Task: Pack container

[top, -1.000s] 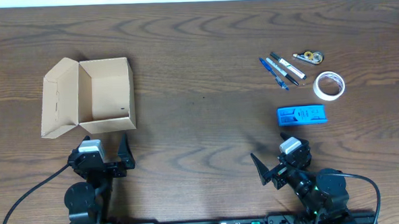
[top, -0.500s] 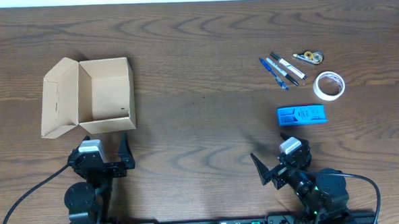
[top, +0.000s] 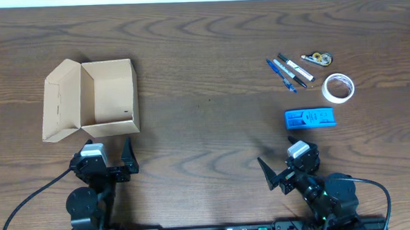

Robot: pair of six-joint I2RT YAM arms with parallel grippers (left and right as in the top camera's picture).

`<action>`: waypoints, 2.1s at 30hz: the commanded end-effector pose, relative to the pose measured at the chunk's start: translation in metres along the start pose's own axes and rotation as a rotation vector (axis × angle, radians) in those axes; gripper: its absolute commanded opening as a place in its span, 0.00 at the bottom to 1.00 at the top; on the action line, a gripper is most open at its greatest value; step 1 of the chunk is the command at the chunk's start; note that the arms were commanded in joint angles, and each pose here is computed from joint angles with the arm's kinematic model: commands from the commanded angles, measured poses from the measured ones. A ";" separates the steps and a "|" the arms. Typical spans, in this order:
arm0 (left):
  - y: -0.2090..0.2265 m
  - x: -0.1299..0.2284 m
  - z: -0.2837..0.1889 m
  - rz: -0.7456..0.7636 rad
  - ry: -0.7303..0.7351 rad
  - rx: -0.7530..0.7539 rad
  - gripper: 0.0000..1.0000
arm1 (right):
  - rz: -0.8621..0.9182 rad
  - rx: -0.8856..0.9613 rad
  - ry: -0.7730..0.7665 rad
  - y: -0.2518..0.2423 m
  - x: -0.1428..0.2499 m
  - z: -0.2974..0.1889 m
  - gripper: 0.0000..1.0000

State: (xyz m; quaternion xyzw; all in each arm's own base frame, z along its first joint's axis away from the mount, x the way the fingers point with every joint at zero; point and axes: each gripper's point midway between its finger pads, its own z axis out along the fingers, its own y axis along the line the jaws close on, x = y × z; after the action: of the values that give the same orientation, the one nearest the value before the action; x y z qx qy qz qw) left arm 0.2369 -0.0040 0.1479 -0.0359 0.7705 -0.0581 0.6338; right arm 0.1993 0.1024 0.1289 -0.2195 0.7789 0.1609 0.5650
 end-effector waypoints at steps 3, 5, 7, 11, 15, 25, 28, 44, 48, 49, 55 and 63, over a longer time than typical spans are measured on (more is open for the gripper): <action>0.003 0.013 0.003 -0.008 0.028 -0.006 0.95 | 0.007 0.002 -0.005 0.000 0.000 0.000 0.99; 0.003 0.013 0.003 -0.008 0.028 -0.006 0.95 | 0.007 0.002 -0.006 0.000 0.000 0.000 0.99; 0.003 0.013 0.003 -0.008 0.029 -0.005 0.95 | 0.007 0.002 -0.005 0.000 0.000 0.000 0.99; 0.002 0.011 0.003 -0.012 0.017 -0.003 0.95 | 0.007 0.002 -0.005 0.000 0.000 0.000 0.99; 0.001 0.008 0.003 -0.044 0.007 0.002 0.95 | 0.007 0.002 -0.005 0.000 0.000 0.000 0.99; -0.005 -0.027 -0.006 -0.065 -0.030 0.011 0.95 | 0.007 0.002 -0.005 0.000 0.000 0.000 0.99; 0.001 -0.042 -0.007 -0.062 0.012 -0.036 0.95 | 0.007 0.002 -0.006 0.000 0.000 0.000 0.99; 0.008 -0.086 0.087 0.083 0.410 -0.078 0.95 | 0.007 0.002 -0.005 0.000 0.000 0.000 0.99; 0.002 -0.074 0.113 0.145 0.534 -0.051 0.95 | 0.007 0.002 -0.006 0.000 0.000 0.000 0.99; 0.000 -0.069 0.118 0.158 0.561 -0.041 0.96 | 0.007 0.002 -0.005 0.000 0.000 0.000 0.99; -0.014 -0.038 0.139 0.170 0.652 0.005 0.95 | 0.007 0.002 -0.006 0.000 0.000 0.000 0.99; -0.039 -0.026 0.139 0.090 0.689 0.146 0.95 | 0.007 0.002 -0.005 0.000 0.000 0.000 0.99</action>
State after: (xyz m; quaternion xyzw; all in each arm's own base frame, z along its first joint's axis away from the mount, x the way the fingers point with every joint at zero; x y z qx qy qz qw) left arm 0.3753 -0.0327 0.1435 0.0539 0.9396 -0.0589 0.3330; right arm 0.1994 0.1022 0.1290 -0.2193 0.7782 0.1606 0.5661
